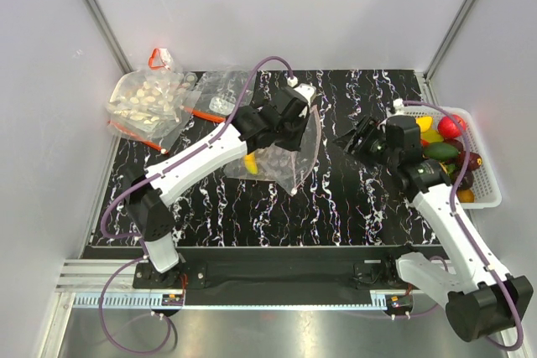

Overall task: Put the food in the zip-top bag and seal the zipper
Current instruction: Place the fake fruit in the zipper food storage bag, then pick up the fake fruit from the bin.

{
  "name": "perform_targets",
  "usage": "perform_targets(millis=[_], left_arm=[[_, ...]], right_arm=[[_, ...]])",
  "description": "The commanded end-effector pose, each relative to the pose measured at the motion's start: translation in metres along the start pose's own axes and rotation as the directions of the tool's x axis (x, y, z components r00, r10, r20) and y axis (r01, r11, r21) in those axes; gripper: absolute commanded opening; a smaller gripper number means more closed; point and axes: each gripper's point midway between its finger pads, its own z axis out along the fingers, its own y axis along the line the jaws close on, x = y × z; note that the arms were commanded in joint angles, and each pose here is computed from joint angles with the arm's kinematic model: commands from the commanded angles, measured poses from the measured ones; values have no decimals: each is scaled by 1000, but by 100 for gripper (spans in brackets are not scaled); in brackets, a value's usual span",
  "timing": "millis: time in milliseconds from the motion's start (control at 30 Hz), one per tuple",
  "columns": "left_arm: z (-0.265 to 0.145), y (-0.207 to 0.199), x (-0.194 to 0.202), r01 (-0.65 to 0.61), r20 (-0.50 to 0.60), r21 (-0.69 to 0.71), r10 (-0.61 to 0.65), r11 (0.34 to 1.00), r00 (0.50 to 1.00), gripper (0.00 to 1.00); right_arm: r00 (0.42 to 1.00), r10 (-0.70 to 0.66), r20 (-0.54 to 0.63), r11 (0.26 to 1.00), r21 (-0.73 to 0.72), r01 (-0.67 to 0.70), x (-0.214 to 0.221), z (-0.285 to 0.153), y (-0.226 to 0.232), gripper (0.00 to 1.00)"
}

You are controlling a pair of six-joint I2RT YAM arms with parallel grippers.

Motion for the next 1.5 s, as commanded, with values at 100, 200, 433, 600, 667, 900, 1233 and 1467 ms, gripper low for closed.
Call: perform_targets(millis=[100, 200, 433, 600, 667, 900, 1233, 1467], left_arm=[[-18, -7, -18, -8, 65, 41, 5, 999, 998, 0], [-15, -6, -15, -6, 61, 42, 3, 999, 998, 0], [-16, -3, -11, -19, 46, 31, 18, 999, 999, 0], [-17, -4, -9, -22, 42, 34, 20, 999, 999, 0], [-15, -4, -6, -21, 33, 36, 20, 999, 999, 0], [-11, -11, -5, -25, 18, 51, 24, 998, 1000, 0], [-9, -10, -10, -33, 24, 36, 32, 999, 999, 0], [-10, -7, -9, -38, 25, 21, 38, 999, 999, 0]], right_arm=[[935, -300, 191, 818, 556, 149, -80, -54, -74, 65], [947, -242, 210, 768, 639, 55, -115, -61, -114, 67], [943, -90, 321, 727, 668, -158, -168, -53, -180, 94], [877, 96, 471, 625, 657, -421, -191, -63, -229, 100], [856, 41, 516, 542, 708, -453, -198, -75, -246, 100], [800, -59, 597, 412, 745, -525, -203, -99, -271, 100], [777, 29, 629, 415, 700, -581, -214, -55, -317, 100], [777, 81, 624, 337, 717, -611, -201, -39, -344, 97]])
